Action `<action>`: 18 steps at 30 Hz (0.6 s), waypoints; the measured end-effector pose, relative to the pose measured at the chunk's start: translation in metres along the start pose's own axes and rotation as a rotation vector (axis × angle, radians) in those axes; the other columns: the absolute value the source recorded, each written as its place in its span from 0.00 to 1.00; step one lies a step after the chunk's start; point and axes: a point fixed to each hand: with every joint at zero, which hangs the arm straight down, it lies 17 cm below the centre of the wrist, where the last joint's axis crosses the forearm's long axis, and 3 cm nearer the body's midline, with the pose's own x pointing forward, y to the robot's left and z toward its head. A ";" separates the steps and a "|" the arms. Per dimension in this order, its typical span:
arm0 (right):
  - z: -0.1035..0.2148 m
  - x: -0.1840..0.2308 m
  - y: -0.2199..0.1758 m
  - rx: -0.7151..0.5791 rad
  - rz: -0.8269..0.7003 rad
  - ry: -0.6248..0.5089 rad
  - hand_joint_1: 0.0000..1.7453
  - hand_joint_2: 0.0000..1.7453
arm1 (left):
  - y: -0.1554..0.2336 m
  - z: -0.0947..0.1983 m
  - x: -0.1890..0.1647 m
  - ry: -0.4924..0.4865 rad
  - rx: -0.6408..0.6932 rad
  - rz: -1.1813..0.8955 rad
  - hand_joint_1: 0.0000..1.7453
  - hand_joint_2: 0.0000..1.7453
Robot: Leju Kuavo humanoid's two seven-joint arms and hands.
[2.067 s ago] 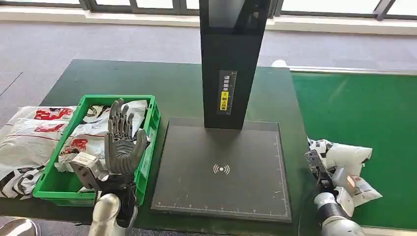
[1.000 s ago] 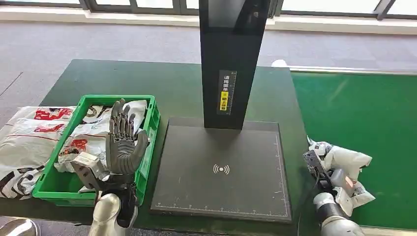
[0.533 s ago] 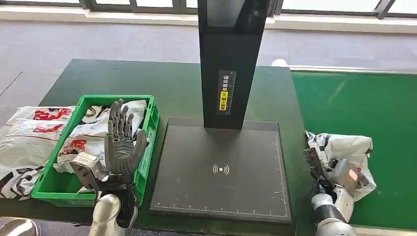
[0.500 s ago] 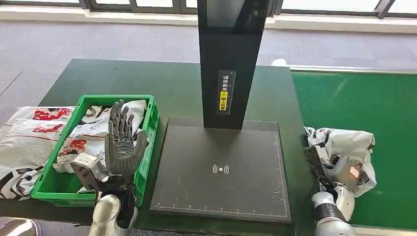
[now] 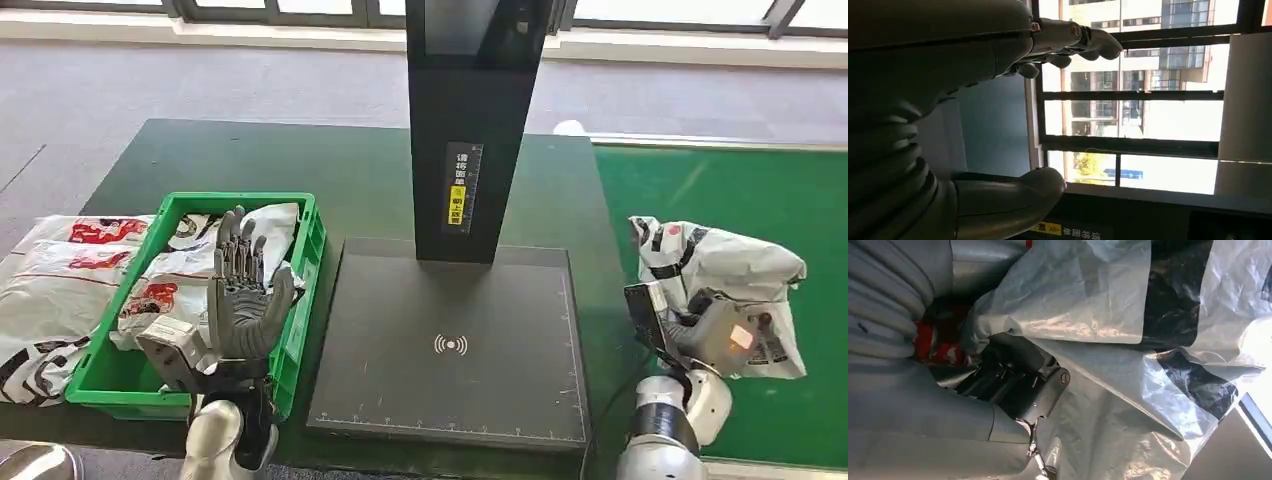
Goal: Moved the parcel from conveyor to table for the left to box.
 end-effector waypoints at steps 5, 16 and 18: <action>0.000 -0.002 -0.017 -0.052 0.012 0.014 1.00 1.00 | 0.001 0.000 0.001 -0.003 0.003 -0.002 0.00 1.00; 0.001 -0.002 -0.019 -0.060 0.016 0.016 1.00 1.00 | 0.001 0.000 0.002 -0.005 0.004 -0.004 0.00 1.00; 0.001 -0.002 -0.020 -0.065 0.008 0.019 1.00 1.00 | 0.002 0.000 0.002 -0.005 0.006 -0.005 0.00 1.00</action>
